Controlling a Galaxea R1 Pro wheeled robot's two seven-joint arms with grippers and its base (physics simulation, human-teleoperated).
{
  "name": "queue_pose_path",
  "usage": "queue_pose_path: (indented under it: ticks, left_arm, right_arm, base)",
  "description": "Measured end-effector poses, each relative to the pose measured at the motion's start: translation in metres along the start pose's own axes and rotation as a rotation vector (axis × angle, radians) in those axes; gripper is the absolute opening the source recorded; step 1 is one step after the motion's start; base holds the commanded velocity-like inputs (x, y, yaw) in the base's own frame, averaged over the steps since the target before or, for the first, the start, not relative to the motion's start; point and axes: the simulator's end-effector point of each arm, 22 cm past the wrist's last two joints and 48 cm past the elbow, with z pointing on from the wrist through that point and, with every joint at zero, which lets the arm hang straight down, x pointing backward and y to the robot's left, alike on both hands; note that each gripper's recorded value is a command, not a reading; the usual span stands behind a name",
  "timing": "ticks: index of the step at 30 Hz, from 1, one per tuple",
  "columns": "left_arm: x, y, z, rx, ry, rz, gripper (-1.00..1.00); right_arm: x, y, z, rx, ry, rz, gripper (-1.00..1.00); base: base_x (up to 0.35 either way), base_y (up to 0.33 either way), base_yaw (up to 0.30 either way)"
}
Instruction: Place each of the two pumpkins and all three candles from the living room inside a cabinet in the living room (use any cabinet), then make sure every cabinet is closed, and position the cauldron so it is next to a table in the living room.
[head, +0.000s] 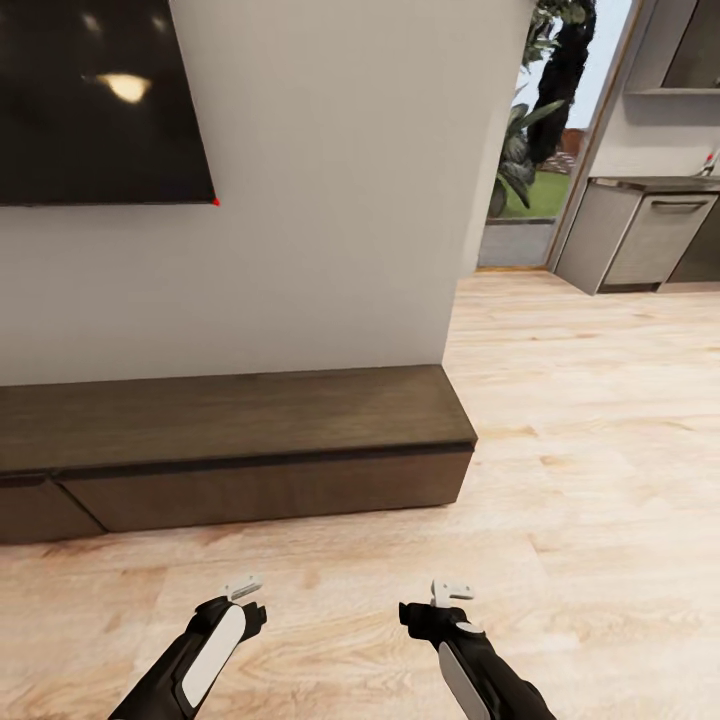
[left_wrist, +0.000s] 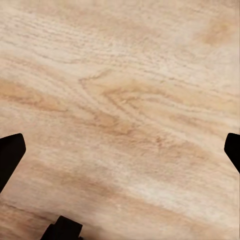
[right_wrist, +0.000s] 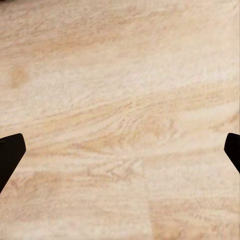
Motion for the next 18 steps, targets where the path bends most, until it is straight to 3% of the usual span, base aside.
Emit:
queue_pose_path:
  ticks: [18]
  left_arm:
    - [-0.017, 0.000, -0.034, 0.000, 0.002, -0.001, 1.00]
  right_arm:
    - [-0.020, 0.004, -0.028, 0.006, 0.003, 0.002, 1.00]
  base:
    - [0.000, 0.000, 0.000]
